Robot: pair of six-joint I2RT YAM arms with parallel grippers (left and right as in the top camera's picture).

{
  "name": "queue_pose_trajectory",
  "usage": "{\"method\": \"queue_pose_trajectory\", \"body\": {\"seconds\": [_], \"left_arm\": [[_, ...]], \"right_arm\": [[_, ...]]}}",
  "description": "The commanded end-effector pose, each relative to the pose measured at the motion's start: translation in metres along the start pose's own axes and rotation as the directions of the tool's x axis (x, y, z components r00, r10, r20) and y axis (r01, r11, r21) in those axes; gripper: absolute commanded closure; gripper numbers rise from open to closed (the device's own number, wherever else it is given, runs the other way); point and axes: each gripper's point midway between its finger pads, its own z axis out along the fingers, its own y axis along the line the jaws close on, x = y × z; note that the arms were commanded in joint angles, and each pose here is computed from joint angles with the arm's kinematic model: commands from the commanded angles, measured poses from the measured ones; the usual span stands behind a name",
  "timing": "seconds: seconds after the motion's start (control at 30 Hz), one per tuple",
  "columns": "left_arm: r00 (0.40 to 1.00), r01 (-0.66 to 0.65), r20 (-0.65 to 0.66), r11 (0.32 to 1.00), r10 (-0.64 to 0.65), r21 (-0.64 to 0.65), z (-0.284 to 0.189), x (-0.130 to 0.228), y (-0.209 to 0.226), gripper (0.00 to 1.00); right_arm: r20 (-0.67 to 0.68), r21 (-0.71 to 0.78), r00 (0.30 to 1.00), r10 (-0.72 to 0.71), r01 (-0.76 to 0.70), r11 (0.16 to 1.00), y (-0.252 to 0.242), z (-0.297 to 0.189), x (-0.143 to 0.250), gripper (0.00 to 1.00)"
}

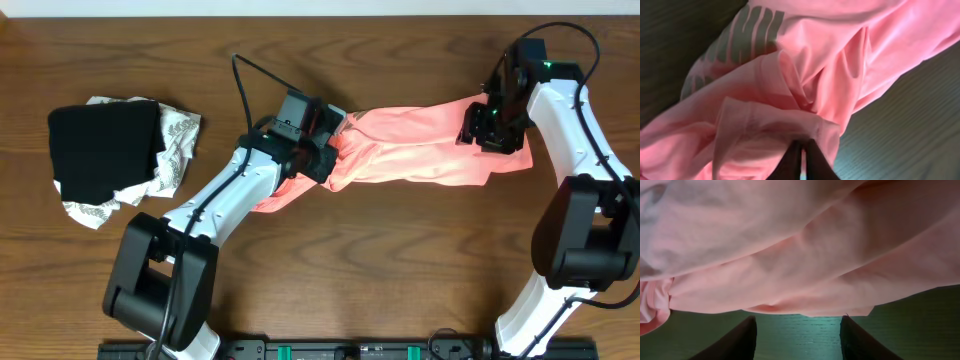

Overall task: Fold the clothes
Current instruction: 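Stretch the t-shirt between both grippers, pulling left gripper leftward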

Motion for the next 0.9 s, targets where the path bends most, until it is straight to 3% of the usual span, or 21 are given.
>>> {"method": "queue_pose_trajectory", "body": {"seconds": [0.0, 0.13, 0.2, 0.23, 0.37, 0.73, 0.87], "left_arm": [[1.000, -0.006, 0.010, 0.998, 0.007, -0.064, -0.003, -0.005, 0.011, 0.94], [1.000, -0.005, -0.013, 0.998, 0.004, -0.059, -0.003, 0.001, 0.009, 0.92], [0.999, -0.003, -0.054, 1.000, 0.002, -0.007, -0.003, 0.011, -0.003, 0.61], [0.997, -0.002, -0.077, 1.000, 0.003, 0.012, -0.003, 0.016, -0.008, 0.50], [0.989, -0.012, -0.149, 1.000, 0.015, 0.027, -0.002, 0.034, -0.020, 0.39], [0.992, -0.074, -0.109, 0.991, 0.062, -0.113, 0.011, 0.021, -0.006, 0.38], [0.987, -0.075, -0.154, 0.988, 0.054, -0.135, 0.024, 0.033, 0.001, 0.49]], "right_arm": [[-0.003, -0.011, 1.000, -0.016, 0.016, 1.000, 0.002, -0.001, 0.001, 0.49], [-0.007, -0.010, 1.000, -0.015, 0.015, 1.000, 0.002, -0.001, 0.002, 0.49], [-0.010, -0.010, 1.000, -0.015, 0.015, 1.000, 0.002, -0.001, 0.003, 0.49], [-0.011, -0.009, 1.000, -0.015, 0.014, 1.000, 0.002, -0.001, 0.004, 0.49], [-0.012, -0.009, 1.000, -0.015, 0.015, 1.000, 0.002, -0.001, 0.004, 0.49], [-0.006, -0.011, 1.000, -0.016, 0.016, 1.000, 0.002, -0.001, 0.002, 0.48], [-0.010, -0.010, 1.000, -0.015, 0.015, 1.000, 0.002, -0.001, 0.003, 0.48]]}}
